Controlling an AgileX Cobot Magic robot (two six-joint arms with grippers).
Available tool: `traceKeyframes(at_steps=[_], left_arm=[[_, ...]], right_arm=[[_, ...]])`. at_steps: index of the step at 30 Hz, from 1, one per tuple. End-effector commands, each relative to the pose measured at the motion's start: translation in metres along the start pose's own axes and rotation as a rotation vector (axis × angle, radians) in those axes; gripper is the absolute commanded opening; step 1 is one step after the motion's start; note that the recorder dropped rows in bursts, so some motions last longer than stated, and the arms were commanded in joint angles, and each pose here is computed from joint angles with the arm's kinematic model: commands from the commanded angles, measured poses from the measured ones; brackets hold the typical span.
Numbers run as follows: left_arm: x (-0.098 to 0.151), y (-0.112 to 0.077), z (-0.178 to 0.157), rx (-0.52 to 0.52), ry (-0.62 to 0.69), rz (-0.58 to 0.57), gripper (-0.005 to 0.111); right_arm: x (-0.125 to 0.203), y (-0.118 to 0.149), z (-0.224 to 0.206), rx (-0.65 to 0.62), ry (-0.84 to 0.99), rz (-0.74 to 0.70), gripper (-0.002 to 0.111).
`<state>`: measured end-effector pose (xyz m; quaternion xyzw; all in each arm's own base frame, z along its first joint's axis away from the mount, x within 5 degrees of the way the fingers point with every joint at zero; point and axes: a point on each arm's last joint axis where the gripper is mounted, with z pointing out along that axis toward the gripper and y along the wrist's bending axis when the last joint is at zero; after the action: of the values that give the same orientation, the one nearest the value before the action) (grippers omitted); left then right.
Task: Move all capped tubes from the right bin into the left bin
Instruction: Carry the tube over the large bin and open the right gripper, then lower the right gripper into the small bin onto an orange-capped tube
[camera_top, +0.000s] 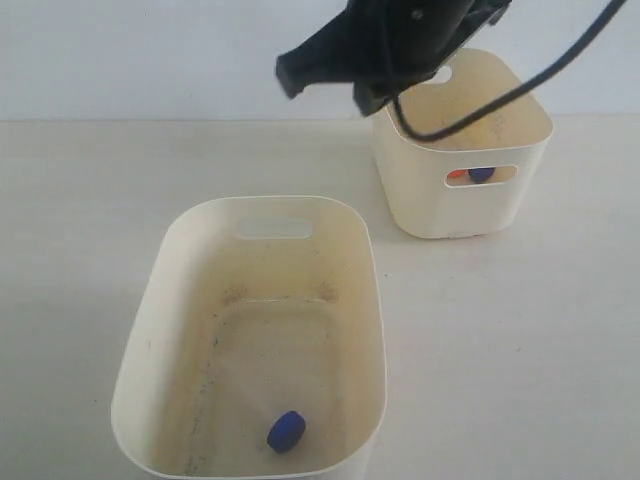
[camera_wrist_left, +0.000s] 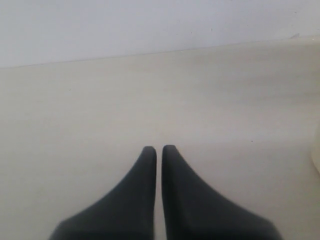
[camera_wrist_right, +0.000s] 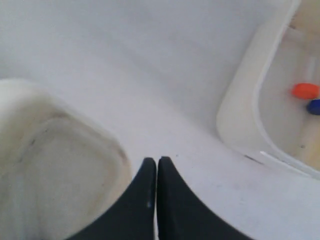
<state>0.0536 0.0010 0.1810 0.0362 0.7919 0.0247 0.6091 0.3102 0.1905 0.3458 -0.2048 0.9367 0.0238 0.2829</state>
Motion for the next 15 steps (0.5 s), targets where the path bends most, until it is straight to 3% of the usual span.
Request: traceKeyframes(at_steps=[1,10,15], left_arm=[[-0.002,0.0,0.0,0.005,-0.009,-0.02,0.004],[-0.002,0.0,0.0,0.005,-0.009,-0.02,0.004],[-0.002,0.0,0.0,0.005,-0.009,-0.02,0.004]], right_arm=[[-0.017,-0.054,0.006,0.096,-0.046,0.156,0.0],[-0.047,-0.128,0.049,0.197,0.011,0.291,0.0],[-0.066,-0.155,0.094,0.143,0.083,0.341,0.0]])
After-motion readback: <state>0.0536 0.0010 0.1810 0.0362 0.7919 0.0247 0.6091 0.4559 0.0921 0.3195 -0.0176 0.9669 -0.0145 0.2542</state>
